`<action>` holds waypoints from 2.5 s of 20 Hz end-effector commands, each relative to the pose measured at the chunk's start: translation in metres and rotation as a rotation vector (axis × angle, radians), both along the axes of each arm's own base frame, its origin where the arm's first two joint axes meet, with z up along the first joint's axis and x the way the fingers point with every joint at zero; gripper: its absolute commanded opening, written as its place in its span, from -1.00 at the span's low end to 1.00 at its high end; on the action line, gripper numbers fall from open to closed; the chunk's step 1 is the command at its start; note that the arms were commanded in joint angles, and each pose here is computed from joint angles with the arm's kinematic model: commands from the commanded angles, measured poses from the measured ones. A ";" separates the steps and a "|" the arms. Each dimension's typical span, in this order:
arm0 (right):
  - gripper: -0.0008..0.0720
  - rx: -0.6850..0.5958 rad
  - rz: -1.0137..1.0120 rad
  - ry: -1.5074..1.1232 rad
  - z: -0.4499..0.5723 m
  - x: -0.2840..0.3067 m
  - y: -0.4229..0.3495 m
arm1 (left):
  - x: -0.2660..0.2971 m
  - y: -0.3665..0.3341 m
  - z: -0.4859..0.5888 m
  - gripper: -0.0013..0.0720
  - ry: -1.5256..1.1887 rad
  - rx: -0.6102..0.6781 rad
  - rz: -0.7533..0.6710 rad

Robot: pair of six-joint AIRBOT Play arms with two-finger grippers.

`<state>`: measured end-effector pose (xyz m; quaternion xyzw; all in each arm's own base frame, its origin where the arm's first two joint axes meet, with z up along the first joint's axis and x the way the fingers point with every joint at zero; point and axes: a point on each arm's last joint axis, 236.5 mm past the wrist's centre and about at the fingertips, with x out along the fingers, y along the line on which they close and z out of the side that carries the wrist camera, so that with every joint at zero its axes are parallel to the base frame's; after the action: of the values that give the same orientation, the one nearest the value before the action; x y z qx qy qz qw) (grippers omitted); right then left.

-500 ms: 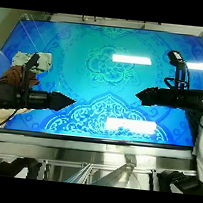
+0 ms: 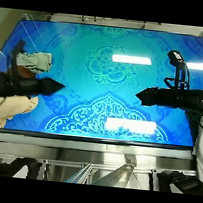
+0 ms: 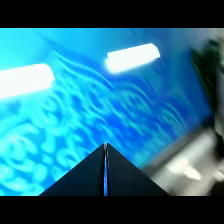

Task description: Fold the shirts.

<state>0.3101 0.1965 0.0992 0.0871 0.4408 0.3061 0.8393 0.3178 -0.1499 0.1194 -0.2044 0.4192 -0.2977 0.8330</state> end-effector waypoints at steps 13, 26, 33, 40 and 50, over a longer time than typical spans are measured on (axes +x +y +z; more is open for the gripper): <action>-0.91 0.000 0.001 0.001 0.000 0.000 0.000 | 0.269 0.290 -0.186 0.98 0.186 0.703 0.232; -0.91 0.000 0.001 0.001 0.000 0.000 0.000 | 0.305 0.104 -0.063 -0.89 -0.148 0.405 0.064; -0.91 0.001 -0.001 -0.001 0.000 0.000 0.000 | 0.138 -0.116 -0.021 -0.89 0.010 0.142 -0.399; -0.91 0.002 -0.001 0.000 0.000 0.000 0.000 | 0.022 -0.154 -0.096 -0.89 0.256 0.154 -0.426; 0.48 -0.041 -0.191 0.180 -0.055 0.033 -0.047 | 0.063 -0.017 0.004 0.93 0.157 0.090 -0.107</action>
<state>0.3284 0.1727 0.0738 0.1045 0.4711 0.2584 0.8369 0.3675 -0.2192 0.1103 -0.1257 0.5217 -0.3616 0.7624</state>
